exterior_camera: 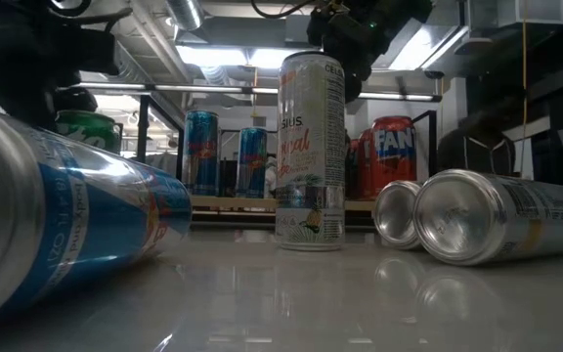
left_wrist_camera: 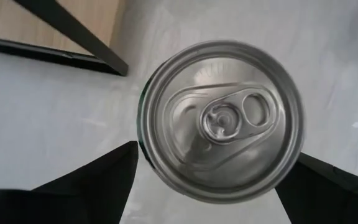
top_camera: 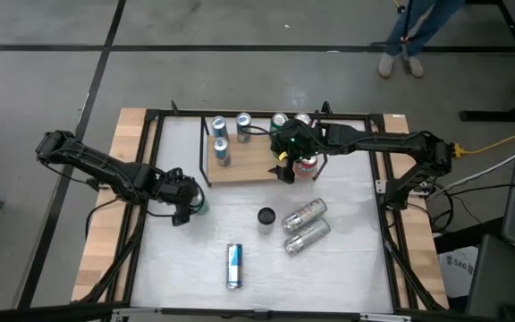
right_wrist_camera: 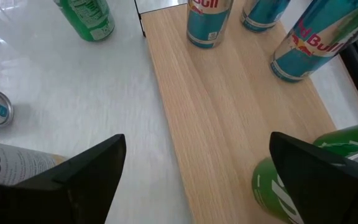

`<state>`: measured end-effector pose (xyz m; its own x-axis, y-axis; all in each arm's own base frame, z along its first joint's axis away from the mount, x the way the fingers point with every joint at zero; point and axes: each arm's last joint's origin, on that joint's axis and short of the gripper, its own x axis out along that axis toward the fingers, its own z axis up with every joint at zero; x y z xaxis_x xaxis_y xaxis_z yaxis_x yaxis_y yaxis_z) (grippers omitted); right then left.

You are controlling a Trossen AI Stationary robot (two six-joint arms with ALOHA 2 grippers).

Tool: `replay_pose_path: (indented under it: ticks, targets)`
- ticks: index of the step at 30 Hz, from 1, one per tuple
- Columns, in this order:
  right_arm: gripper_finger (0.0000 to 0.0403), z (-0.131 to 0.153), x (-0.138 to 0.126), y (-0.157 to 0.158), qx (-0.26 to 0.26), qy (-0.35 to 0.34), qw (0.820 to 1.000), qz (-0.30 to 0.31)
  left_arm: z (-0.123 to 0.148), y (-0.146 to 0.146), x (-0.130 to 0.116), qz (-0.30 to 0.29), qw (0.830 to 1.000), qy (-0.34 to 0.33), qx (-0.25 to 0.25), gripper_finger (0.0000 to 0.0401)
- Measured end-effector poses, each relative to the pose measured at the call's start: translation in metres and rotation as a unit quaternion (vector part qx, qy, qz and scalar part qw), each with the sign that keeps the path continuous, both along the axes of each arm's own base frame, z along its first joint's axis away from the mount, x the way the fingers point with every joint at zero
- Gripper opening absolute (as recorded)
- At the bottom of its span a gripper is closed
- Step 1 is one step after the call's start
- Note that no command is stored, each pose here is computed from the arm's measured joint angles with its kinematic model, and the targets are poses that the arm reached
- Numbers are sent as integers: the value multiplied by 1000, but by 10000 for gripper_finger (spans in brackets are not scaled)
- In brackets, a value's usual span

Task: Sort soda cans
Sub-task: Put the green soda can on the shelf and align with the other green soda cans

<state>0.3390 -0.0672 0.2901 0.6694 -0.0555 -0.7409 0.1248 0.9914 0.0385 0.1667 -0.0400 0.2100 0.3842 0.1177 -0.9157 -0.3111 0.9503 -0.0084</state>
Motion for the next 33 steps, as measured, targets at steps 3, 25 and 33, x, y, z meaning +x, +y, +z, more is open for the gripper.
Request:
replay_pose_path:
  ticks: [3, 25, 33]
  targets:
    - [388, 0, 0, 0, 0, 0, 1000, 0, 0, 0, 1, 39, 999, -11, -15, 324]
    - [388, 0, 0, 0, 0, 0, 1000, 0, 1, 3, 2, 390, 909, -88, -122, 205]
    - [388, 0, 0, 0, 0, 0, 1000, 0, 1, 2, 2, 380, 912, -86, -125, 178]
